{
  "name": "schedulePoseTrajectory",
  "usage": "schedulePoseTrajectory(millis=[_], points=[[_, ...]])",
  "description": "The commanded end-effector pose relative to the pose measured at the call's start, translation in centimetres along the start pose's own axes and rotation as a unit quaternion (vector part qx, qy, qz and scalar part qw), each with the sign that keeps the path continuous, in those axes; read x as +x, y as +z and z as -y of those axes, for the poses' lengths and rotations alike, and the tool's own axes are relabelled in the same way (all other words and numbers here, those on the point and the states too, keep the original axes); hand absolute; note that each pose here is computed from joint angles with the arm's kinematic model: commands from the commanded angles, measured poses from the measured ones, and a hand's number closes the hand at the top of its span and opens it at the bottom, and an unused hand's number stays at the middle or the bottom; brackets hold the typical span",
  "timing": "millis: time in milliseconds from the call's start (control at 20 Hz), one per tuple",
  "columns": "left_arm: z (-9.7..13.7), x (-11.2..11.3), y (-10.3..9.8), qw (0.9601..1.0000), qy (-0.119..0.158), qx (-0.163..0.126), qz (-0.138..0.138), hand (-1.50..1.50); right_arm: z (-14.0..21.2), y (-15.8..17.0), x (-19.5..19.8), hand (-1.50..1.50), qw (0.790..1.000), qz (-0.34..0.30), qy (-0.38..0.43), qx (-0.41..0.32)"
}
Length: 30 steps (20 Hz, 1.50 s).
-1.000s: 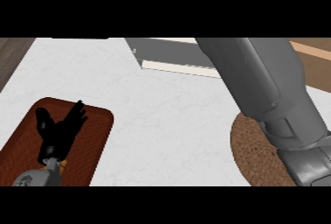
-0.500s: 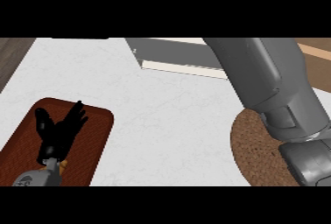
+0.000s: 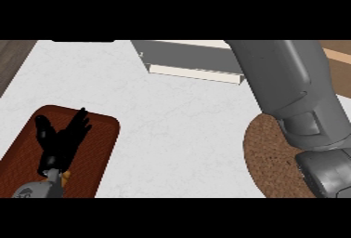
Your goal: Pick the sweet potato from the placemat and place it in the tiered shelf
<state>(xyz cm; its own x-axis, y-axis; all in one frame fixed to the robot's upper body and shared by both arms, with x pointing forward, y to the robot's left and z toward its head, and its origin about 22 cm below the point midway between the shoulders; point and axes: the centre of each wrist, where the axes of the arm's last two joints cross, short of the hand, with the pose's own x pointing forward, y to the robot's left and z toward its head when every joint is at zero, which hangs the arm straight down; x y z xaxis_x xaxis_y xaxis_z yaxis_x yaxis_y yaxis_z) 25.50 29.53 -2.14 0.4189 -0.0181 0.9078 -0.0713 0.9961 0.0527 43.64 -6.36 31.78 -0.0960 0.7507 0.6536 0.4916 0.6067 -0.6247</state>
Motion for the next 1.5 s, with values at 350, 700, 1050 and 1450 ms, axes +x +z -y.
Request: schedulePoseTrajectory(millis=[350,700,1050,1450], points=[[-0.7,-1.0,0.4,0.9999,-0.007,-0.003,-0.011,0.00,1.5,-0.4,-0.4,-1.50,0.976,-0.022,-0.212,-0.052],[-0.2,-0.6,0.5,0.9999,0.001,0.000,-0.014,0.00,4.1,-0.3,-2.3,-1.50,0.951,-0.047,-0.270,-0.142],[0.4,-1.2,1.2,0.9995,0.008,0.022,-0.021,0.00,10.4,-1.4,-5.9,-1.50,0.923,-0.101,-0.285,-0.239],[-0.1,-2.2,1.0,0.9997,0.005,0.014,-0.020,0.00,16.8,3.0,-12.5,-1.50,0.920,-0.110,-0.298,-0.228]])
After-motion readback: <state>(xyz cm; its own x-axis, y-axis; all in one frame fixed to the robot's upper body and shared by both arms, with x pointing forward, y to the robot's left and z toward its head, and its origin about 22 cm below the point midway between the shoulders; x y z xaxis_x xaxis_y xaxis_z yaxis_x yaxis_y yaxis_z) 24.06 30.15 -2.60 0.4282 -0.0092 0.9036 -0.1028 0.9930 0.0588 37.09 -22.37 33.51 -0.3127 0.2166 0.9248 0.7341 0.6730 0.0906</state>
